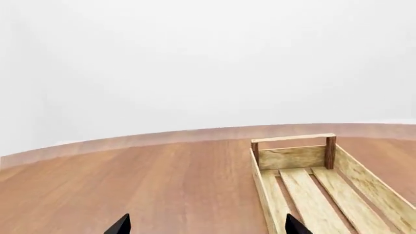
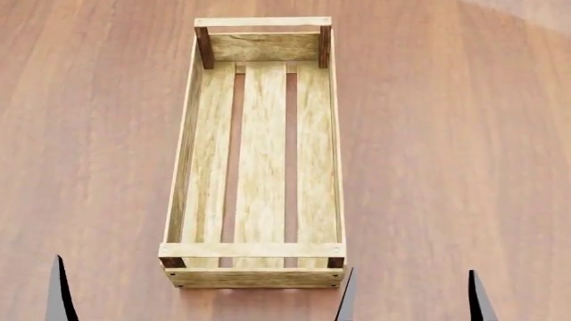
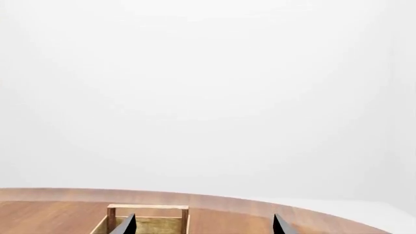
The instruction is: Stack the right bowl on the left bowl and place them in the tray.
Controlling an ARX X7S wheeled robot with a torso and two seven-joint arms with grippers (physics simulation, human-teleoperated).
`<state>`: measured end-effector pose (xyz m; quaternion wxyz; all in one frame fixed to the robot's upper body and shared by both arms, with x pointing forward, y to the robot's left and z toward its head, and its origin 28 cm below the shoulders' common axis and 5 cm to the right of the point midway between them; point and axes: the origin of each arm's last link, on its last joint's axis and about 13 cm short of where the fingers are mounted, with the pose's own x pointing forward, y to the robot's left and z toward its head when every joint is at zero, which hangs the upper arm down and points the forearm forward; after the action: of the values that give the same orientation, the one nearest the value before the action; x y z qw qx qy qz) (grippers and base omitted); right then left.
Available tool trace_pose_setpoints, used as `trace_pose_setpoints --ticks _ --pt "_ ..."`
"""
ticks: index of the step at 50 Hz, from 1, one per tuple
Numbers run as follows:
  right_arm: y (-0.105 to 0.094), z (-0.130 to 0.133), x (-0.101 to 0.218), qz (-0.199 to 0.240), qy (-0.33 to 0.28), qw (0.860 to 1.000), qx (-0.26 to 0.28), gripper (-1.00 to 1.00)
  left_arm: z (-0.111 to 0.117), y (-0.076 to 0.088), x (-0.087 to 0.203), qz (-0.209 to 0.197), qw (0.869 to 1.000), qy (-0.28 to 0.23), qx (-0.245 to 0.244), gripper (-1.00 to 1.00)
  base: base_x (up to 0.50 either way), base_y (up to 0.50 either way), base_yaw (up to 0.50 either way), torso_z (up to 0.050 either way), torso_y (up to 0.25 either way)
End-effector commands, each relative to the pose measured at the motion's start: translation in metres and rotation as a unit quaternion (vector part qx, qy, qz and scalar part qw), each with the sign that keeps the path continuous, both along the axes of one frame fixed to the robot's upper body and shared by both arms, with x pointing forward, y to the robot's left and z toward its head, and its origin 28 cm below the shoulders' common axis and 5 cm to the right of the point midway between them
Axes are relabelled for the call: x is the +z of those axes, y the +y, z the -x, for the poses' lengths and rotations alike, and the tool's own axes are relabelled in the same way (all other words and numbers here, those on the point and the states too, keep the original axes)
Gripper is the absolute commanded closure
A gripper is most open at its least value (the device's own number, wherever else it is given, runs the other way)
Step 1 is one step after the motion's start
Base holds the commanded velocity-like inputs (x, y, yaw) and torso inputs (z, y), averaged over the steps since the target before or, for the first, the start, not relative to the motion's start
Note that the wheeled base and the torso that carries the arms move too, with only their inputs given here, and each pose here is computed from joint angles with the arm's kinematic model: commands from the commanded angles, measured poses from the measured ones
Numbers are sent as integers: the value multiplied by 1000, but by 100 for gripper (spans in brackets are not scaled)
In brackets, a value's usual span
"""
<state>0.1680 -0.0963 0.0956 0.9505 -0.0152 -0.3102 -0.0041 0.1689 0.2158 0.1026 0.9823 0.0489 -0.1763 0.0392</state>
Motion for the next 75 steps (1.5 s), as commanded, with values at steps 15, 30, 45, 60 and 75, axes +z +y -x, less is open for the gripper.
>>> trace_pose_setpoints --ticks 15,30,45,60,75 --pt "-1 -2 -1 10 0 1000 -7 -100 0 35 12 1 997 71 9 -100 0 0 0 0 0" --pt "-1 -2 -2 10 2 1000 -7 -100 2 49 13 20 994 104 21 -100 0 0 0 0 0" --pt "-1 -2 -3 10 4 1000 -7 -100 -1 55 7 83 981 174 -10 -100 0 0 0 0 0" --pt "-1 -2 -4 10 5 1000 -7 -100 -3 59 10 141 967 210 -13 -100 0 0 0 0 0" --pt "-1 -3 -4 10 6 1000 -8 -100 2 57 12 184 948 258 -28 -100 0 0 0 0 0"
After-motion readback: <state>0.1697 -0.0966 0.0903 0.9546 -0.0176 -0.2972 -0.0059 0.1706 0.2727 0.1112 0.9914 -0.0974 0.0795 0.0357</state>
